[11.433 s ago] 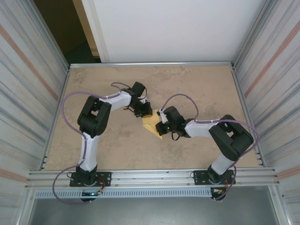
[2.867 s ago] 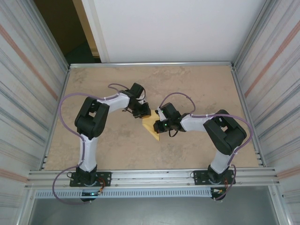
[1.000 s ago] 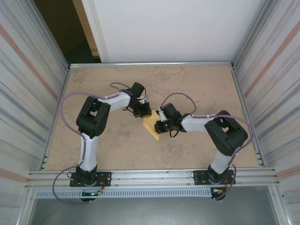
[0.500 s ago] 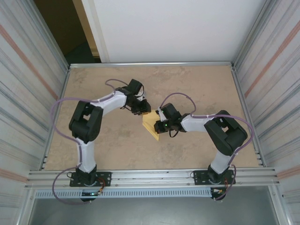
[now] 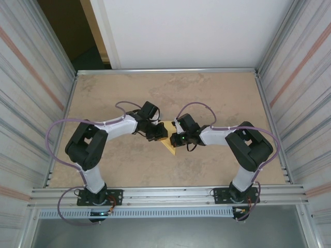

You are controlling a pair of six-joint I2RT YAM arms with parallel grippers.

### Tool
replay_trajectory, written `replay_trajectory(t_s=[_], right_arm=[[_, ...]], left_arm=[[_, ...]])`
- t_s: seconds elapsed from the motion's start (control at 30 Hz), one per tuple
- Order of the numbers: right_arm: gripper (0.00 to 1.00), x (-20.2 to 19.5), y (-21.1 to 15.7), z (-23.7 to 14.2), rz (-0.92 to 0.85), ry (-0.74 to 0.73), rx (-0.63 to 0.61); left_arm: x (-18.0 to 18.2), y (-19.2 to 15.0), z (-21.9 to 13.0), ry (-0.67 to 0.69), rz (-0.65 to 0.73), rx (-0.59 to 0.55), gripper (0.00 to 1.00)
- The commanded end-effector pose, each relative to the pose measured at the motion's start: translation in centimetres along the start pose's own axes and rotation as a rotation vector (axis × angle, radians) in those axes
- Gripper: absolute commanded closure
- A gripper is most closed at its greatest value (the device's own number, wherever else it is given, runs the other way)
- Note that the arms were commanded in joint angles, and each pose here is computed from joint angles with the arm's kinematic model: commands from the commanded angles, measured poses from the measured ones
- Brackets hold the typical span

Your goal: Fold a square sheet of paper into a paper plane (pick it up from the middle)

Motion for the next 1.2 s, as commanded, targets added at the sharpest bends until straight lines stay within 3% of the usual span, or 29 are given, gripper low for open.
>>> replay_trajectory(t_s=[0.0, 1.17], right_arm=[[1.0, -0.9, -0.5, 0.6, 0.038, -0.049, 0.039], [1.0, -1.0, -0.7, 0.8, 0.041, -0.053, 0.046]], left_arm=[[0.4, -0.2, 0.7, -0.012, -0.02, 0.015, 0.87], [2.7, -0.9, 3.2, 0.104, -0.048, 0.097, 0.88]])
Point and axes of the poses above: each hand's point on the last joint's axis, 136 mm out from that joint toward the fingers, its own z axis out along the fingers, its own x axis along the line the jaws close on, y = z × x, the point moved 9 cm from there along -z, back along the fingers, and after that the axes turned 11 degrees about z, right-handed, at the moved point
